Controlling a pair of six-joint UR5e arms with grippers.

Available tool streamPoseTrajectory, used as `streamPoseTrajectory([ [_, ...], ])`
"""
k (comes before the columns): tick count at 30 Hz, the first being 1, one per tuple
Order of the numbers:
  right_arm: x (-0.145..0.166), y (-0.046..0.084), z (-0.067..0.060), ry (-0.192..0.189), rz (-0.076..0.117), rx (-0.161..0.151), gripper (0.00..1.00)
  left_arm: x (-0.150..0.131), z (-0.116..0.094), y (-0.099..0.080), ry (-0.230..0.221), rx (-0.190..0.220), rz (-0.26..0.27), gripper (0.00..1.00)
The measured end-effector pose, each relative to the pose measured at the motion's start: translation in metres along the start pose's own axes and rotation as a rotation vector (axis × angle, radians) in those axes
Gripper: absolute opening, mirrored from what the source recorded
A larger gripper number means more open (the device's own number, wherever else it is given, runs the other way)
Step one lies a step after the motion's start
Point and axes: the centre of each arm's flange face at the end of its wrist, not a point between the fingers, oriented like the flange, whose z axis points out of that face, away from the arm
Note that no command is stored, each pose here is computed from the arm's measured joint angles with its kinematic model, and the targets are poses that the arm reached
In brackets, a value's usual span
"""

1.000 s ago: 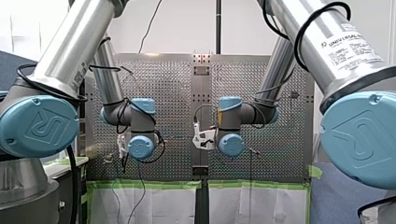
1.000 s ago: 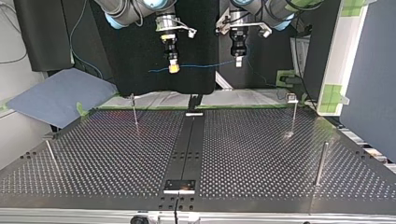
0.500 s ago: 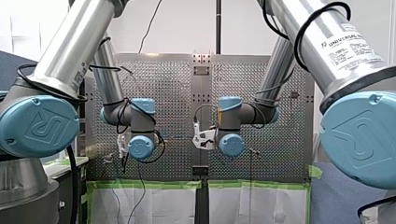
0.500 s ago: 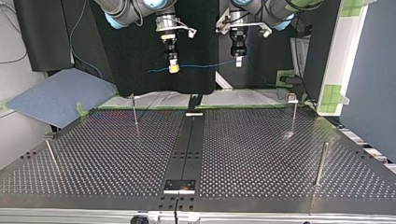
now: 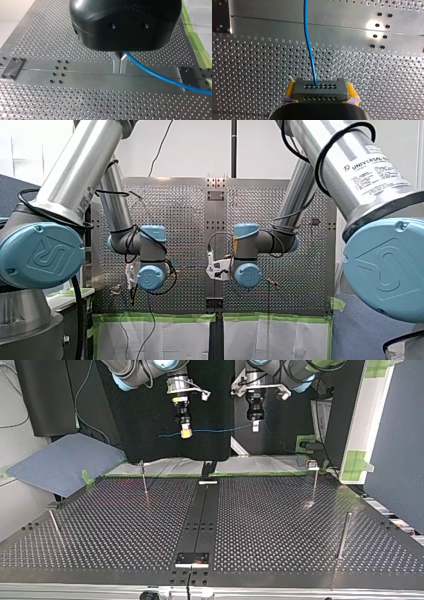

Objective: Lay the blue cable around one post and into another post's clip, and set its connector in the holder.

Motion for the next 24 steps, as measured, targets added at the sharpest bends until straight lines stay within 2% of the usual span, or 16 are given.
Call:
streamPoseTrajectory([
  [17,-0.001,-0.001,-0.001,-0.003,0.000,0.004,0.00,-0.001,0.000,-0.001,-0.001,0.002,-0.001,0.00],
  [24,-0.031,-0.007,-0.014,-0.085,-0.019,0.032,0.00,-0.001,0.000,-0.001,-0.001,0.003,-0.001,0.00],
])
